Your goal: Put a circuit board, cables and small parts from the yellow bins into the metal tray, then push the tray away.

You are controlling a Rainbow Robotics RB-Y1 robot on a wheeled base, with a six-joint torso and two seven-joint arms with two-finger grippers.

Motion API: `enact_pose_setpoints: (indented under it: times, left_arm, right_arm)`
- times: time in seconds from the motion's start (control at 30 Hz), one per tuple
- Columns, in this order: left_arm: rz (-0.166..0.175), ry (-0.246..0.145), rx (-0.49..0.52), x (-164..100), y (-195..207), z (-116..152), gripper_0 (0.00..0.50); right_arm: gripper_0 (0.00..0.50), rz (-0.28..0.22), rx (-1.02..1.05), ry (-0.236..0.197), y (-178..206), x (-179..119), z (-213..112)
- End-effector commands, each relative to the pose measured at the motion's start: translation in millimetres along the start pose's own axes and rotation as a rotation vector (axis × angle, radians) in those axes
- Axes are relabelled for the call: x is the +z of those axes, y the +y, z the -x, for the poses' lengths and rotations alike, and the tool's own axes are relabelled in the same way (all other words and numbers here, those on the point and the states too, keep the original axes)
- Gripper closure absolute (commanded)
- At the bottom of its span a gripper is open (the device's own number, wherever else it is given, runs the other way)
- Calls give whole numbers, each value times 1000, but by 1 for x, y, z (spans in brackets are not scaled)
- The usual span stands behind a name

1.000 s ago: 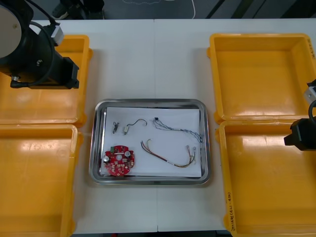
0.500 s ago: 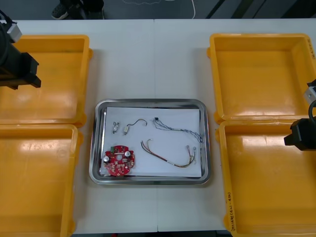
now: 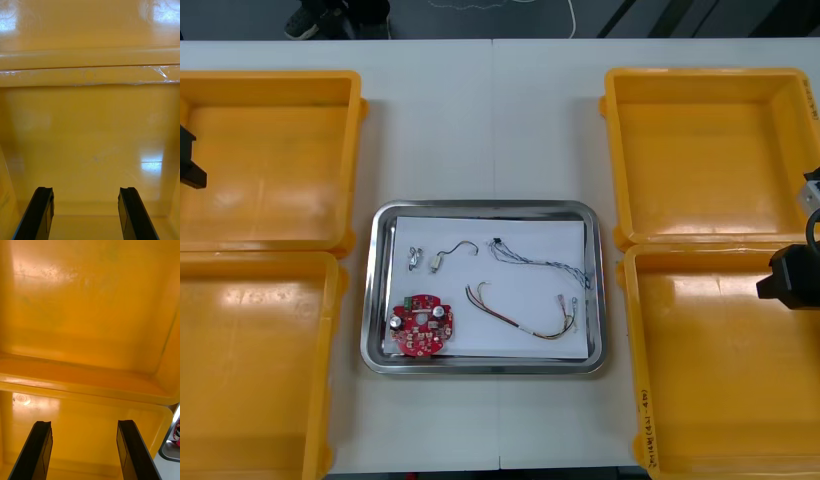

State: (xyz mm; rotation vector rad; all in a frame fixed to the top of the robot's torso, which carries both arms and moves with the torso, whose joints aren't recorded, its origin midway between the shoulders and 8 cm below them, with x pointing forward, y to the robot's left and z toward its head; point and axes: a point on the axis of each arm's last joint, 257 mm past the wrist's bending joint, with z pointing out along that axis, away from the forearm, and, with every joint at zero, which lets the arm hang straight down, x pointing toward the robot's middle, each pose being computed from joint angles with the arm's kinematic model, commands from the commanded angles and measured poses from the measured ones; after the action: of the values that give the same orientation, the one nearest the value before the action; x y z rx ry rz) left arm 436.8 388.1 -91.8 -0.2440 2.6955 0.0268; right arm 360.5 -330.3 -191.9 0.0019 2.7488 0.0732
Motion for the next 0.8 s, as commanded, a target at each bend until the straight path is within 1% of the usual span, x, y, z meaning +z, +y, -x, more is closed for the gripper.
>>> enact_pose_setpoints:
  times: [0.03,0.13,0.23,0.3,0.33,0.37,0.43,0.63,0.7,0.73,0.8]
  left_arm:
    - [40,-17,92,-11,24,-14,0]
    - [48,-15,126,-9,33,-25,0]
    - [45,-11,154,-10,38,-35,0]
    - [28,-5,156,-11,39,-44,0]
    - [25,-5,159,-12,39,-46,0]
    - [20,-3,166,-12,39,-50,0]
    - [21,-4,185,-13,39,-57,0]
    - [24,18,253,-11,36,-83,0]
    - [15,24,272,-13,35,-93,0]
    - [12,24,273,-14,36,-95,0]
    - [-7,19,270,-14,34,-99,0]
  right_arm:
    - [0,-53,0,-39,-24,-16,10]
    - [0,-56,-31,-48,-22,-19,11]
    - [0,-57,-110,-57,-18,-22,12]
    - [0,-51,-174,-61,-14,-24,12]
    - [0,-48,-190,-62,-12,-25,12]
    - [0,-39,-217,-60,-8,-26,11]
    - [0,-18,-259,-60,0,-27,8]
    - [0,47,-412,-57,26,-32,0]
    - [0,73,-481,-54,36,-34,-1]
    - [0,79,-502,-52,39,-34,-2]
    - [0,87,-569,-56,51,-34,-2]
